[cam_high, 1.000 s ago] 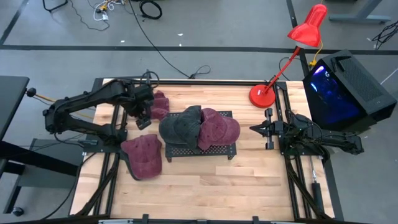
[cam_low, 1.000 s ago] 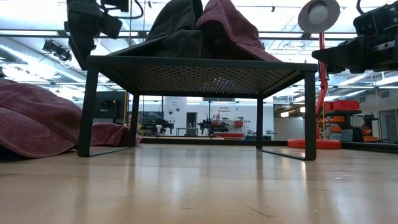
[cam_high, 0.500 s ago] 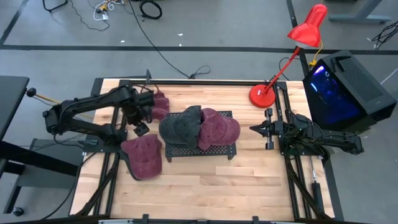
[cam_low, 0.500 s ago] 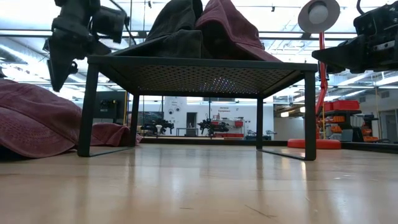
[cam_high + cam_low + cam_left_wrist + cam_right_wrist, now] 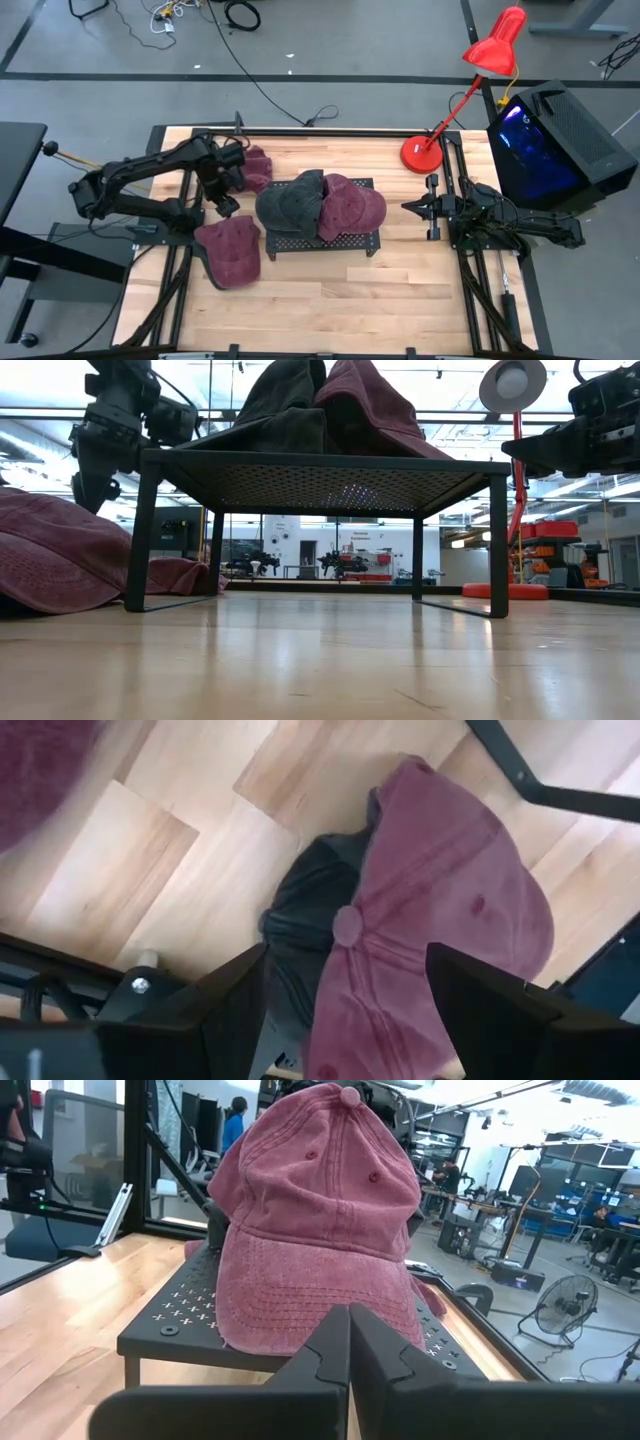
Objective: Pick & Place hat
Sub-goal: Stack the top red cap on top of the red cap on the shelf
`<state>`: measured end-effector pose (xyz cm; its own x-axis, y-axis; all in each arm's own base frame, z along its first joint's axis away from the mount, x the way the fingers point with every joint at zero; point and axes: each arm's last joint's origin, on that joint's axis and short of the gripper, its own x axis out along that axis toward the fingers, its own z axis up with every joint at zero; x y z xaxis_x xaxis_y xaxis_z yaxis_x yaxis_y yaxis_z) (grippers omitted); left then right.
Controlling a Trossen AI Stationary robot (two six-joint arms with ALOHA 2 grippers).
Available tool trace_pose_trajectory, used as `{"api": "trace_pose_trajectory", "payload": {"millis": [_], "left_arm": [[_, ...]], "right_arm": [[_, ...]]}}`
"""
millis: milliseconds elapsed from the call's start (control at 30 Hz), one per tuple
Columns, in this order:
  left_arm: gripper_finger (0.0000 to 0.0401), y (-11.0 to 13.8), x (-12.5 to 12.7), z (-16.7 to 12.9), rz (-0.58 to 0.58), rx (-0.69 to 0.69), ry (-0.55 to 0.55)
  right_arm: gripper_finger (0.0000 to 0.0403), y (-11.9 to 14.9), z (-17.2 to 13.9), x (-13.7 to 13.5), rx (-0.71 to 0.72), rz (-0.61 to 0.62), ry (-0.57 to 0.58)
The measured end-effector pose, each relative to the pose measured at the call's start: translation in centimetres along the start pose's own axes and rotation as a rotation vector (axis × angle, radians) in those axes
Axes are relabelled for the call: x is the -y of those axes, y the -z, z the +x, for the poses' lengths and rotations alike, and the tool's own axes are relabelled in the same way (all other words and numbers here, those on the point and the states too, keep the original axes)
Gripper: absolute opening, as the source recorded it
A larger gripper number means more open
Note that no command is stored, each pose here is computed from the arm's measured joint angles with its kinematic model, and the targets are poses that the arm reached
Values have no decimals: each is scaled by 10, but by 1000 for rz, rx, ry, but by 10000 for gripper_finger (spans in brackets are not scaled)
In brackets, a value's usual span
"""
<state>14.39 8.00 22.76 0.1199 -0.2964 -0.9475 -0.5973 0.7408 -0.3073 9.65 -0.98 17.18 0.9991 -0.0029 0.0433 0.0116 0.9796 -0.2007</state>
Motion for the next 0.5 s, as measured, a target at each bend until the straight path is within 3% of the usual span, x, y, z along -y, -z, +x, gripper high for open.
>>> {"api": "trace_pose_trajectory", "payload": {"millis": [333,500], "left_arm": [[271,-1,-10,18,-26,15,118],[271,1,-14,24,-39,-6,126]], "right_arm": [[4,0,0,0,0,0,0],[4,0,0,0,0,0,0]]}}
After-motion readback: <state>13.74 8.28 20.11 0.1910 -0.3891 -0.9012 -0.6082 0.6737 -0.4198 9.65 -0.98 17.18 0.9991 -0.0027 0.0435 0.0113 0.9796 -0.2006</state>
